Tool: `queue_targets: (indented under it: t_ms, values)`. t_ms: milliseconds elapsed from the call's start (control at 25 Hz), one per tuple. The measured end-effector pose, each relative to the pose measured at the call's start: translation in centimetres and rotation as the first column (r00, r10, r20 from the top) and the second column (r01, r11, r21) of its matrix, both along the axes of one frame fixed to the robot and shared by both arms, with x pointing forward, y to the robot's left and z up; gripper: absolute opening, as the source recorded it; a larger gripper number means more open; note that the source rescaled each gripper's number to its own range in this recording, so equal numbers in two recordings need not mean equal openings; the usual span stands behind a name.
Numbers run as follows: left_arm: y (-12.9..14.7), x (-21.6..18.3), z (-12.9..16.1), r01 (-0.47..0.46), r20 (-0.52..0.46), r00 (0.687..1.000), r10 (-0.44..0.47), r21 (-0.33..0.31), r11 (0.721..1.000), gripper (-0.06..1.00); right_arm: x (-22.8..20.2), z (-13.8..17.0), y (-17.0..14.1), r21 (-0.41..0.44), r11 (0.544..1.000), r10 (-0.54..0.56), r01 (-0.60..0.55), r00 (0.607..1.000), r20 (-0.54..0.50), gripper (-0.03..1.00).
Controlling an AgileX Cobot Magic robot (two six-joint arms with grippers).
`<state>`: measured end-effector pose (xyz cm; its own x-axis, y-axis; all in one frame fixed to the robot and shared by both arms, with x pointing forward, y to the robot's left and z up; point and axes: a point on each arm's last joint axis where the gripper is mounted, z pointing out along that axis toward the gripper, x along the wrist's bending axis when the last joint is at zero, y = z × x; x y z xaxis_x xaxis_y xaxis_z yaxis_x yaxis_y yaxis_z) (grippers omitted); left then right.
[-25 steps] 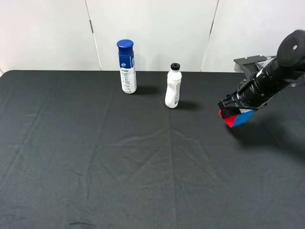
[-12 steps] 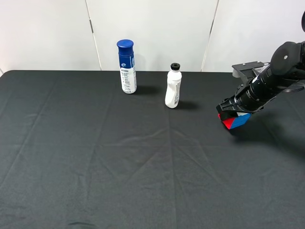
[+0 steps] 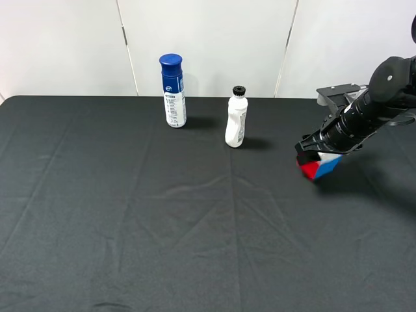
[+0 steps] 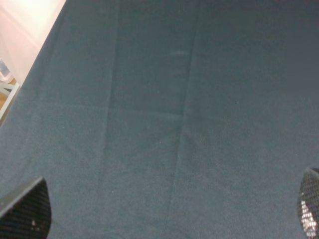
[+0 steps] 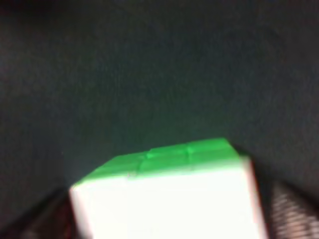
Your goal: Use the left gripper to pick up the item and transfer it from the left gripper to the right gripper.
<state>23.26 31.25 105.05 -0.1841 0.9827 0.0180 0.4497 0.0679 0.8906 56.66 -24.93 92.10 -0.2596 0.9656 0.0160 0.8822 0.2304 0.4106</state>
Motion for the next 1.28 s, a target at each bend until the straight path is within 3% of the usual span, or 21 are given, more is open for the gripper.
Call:
queue_targets:
  t_ms: [80, 240, 640, 1280]
  values:
    - [0.0, 0.0, 0.0, 0.0, 0.0, 1.0, 0.0, 0.0, 1.0, 0.97, 0.0, 0.0, 0.0, 0.002, 1.0, -0.005, 0.005, 1.0, -0.003, 0.91]
    - [0.0, 0.0, 0.0, 0.0, 0.0, 1.0, 0.0, 0.0, 1.0, 0.97, 0.0, 0.0, 0.0, 0.004, 1.0, -0.008, 0.008, 1.0, -0.005, 0.99]
    - [0.0, 0.0, 0.0, 0.0, 0.0, 1.0, 0.0, 0.0, 1.0, 0.97, -0.6, 0.9, 0.0, 0.008, 1.0, 0.0, 0.0, 1.0, -0.03, 0.99]
    - [0.0, 0.0, 0.0, 0.0, 0.0, 1.0, 0.0, 0.0, 1.0, 0.97, -7.3, 12.3, -0.4, 0.07, 0.997, 0.011, -0.014, 0.999, 0.052, 0.99]
